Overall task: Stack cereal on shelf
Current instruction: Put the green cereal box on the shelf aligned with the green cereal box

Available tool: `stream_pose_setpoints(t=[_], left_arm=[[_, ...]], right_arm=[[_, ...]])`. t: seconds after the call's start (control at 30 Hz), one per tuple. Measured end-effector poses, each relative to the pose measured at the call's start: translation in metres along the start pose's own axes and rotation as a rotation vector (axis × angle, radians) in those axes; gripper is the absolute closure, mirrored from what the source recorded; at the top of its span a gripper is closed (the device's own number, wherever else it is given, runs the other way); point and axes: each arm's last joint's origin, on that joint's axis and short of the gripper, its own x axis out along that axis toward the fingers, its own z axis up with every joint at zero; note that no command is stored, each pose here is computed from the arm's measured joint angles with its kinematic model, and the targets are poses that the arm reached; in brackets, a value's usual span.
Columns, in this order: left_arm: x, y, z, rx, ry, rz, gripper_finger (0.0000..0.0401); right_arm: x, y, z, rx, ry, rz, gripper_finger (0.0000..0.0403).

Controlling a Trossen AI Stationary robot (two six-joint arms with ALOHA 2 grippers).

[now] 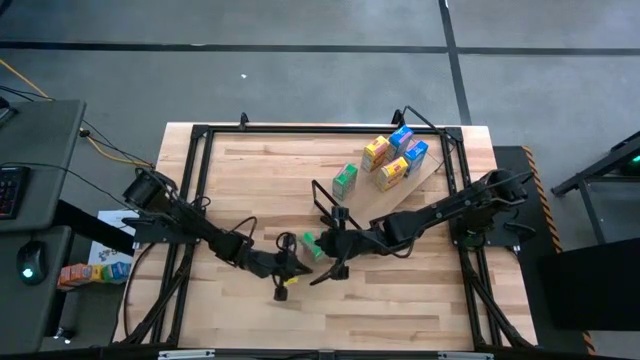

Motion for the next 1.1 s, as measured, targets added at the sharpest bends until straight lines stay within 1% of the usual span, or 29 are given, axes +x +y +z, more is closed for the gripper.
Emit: stream_pose_setpoints(t=[0.03, 0.13, 0.23, 0.33, 0.47, 0.6, 0.67, 0.7, 0.77, 0.8, 0.9, 1.0, 1.1], left_arm=[[-0.004, -0.002, 0.004, 0.003, -0.003, -0.020, 0.0401], [-0.020, -0.002, 0.015, 0.029, 0.024, -0.026, 0.0401], [-0.041, 0.001, 0.029, 0.050, 0.034, 0.005, 0.0401], [-0.063, 0.005, 0.043, 0.055, 0.023, 0.038, 0.0401], [-0.092, 0.013, 0.057, 0.045, 0.002, 0.064, 0.0401], [-0.117, 0.024, 0.071, 0.032, -0.054, 0.105, 0.0401], [-0.128, 0.028, 0.077, 0.035, -0.098, 0.135, 0.0401], [-0.133, 0.030, 0.080, 0.045, -0.115, 0.153, 0.0401], [-0.141, 0.033, 0.085, 0.061, -0.153, 0.185, 0.0401], [-0.145, 0.035, 0.087, 0.071, -0.165, 0.199, 0.0401], [-0.151, 0.038, 0.091, 0.079, -0.195, 0.236, 0.0401], [-0.153, 0.039, 0.092, 0.076, -0.207, 0.257, 0.0401], [-0.150, 0.038, 0.091, 0.082, -0.196, 0.266, 0.0401]], right_arm=[[-0.001, 0.000, 0.002, 0.022, 0.001, 0.006, 0.0402], [-0.005, -0.002, 0.011, 0.066, 0.005, 0.010, 0.0395], [-0.013, -0.003, 0.022, 0.087, 0.026, 0.077, 0.0363], [-0.021, -0.001, 0.039, 0.094, -0.024, 0.116, 0.0307], [-0.029, 0.003, 0.048, 0.076, -0.048, 0.136, 0.0218], [-0.029, 0.003, 0.048, 0.162, -0.031, 0.135, 0.0138], [-0.024, 0.007, 0.047, 0.201, -0.022, 0.133, 0.0111], [-0.021, 0.010, 0.044, 0.195, -0.009, 0.125, 0.0101], [-0.016, 0.018, 0.041, 0.174, 0.011, 0.089, 0.0091], [-0.015, 0.022, 0.040, 0.156, 0.031, 0.054, 0.0089], [-0.021, 0.028, 0.050, 0.138, 0.071, -0.096, 0.0087], [-0.023, 0.027, 0.059, 0.220, 0.109, -0.221, 0.0087], [-0.019, 0.026, 0.059, 0.308, 0.137, -0.262, 0.0087]])
